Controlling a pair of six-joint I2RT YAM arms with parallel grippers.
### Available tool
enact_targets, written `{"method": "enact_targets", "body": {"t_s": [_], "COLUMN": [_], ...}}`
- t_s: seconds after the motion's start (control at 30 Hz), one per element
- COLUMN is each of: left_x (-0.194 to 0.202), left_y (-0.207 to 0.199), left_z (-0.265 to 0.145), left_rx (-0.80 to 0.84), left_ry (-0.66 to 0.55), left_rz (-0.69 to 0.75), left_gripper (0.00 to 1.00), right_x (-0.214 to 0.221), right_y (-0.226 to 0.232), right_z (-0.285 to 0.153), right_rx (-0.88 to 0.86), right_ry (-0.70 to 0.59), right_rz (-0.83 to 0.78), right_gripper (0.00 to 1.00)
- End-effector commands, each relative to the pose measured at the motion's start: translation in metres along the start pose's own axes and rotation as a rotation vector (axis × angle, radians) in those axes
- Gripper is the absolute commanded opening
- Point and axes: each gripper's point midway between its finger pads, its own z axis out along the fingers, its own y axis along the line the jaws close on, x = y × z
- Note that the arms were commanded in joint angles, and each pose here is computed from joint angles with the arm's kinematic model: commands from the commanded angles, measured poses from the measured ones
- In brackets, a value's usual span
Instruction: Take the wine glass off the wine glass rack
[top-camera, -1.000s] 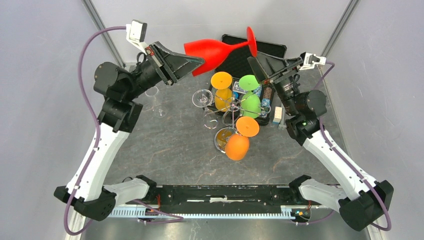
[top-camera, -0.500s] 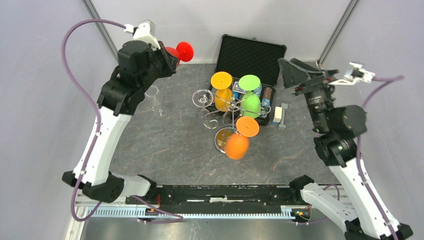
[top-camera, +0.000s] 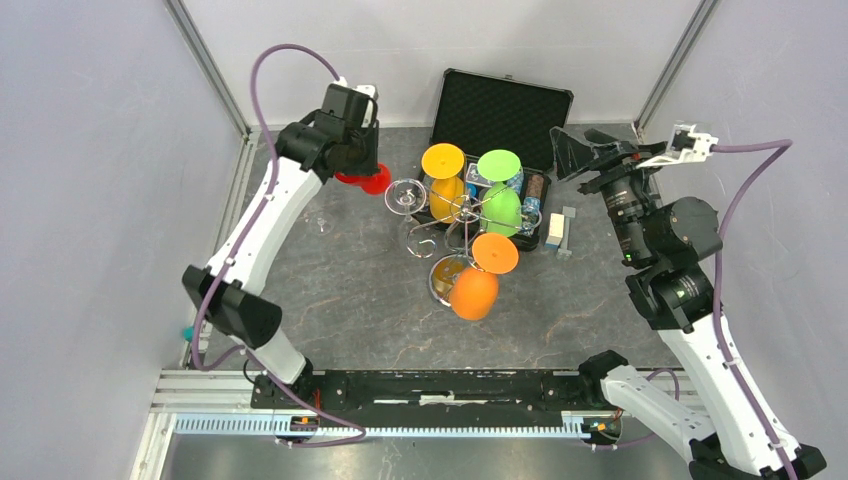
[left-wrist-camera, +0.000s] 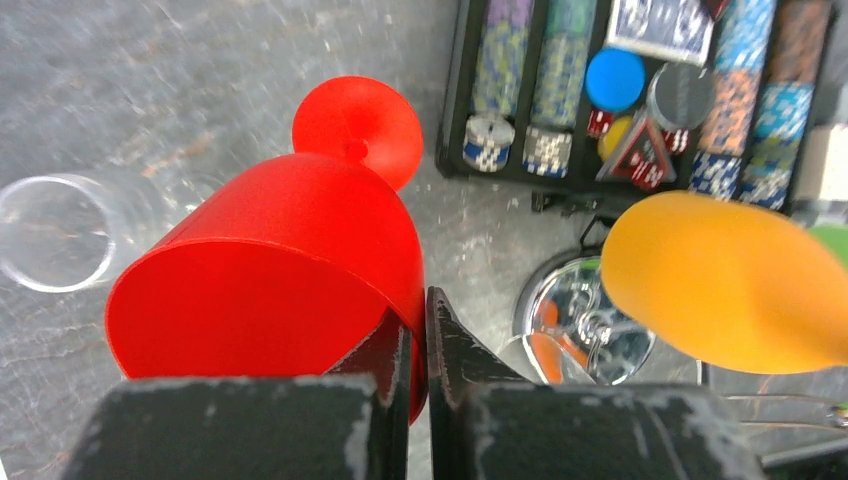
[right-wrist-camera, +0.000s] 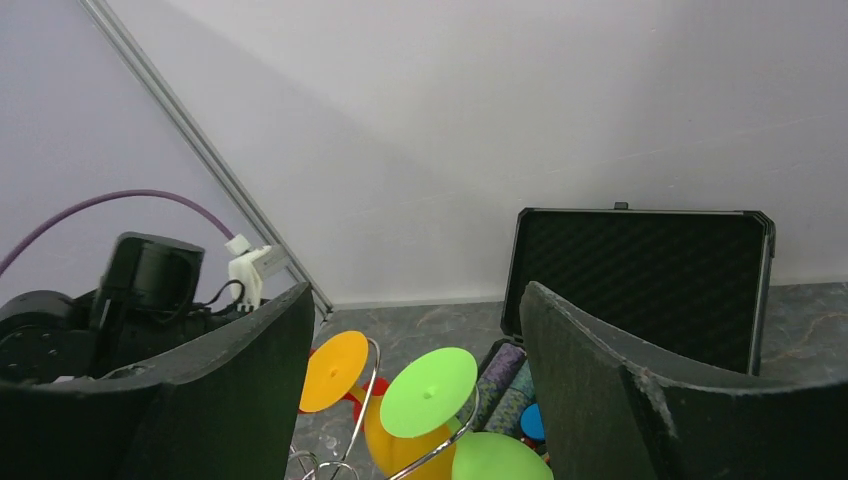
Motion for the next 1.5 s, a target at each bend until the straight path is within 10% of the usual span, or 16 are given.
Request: {"method": "enact_targets", "body": {"t_s": [0.0, 0.87, 1.47], "left_x": [0.02, 0.043, -0.044], "left_y": [0.0, 0.045, 0.026], "left_z": [0.012, 0.093, -0.009], "left_rx": [0.037, -0.017, 0.081], "left_ry": [0.114, 0.32, -0.117], "left_rz": [0.1, 0.012, -0.055], "left_gripper": [0.02, 0.14, 0.87], "right_x": [-0.013, -0.016, 0.03], "right_y": [0.002, -0.009, 0.002], "right_z": [-0.007, -0.022, 0.001], "right_rx": [-0.008, 0.042, -0.014], "right_ry": [-0.03, -0.025, 0.198], "right_rz": [-0.025, -0.04, -0.073], "right_gripper": [0.8, 0.8, 0.82]}}
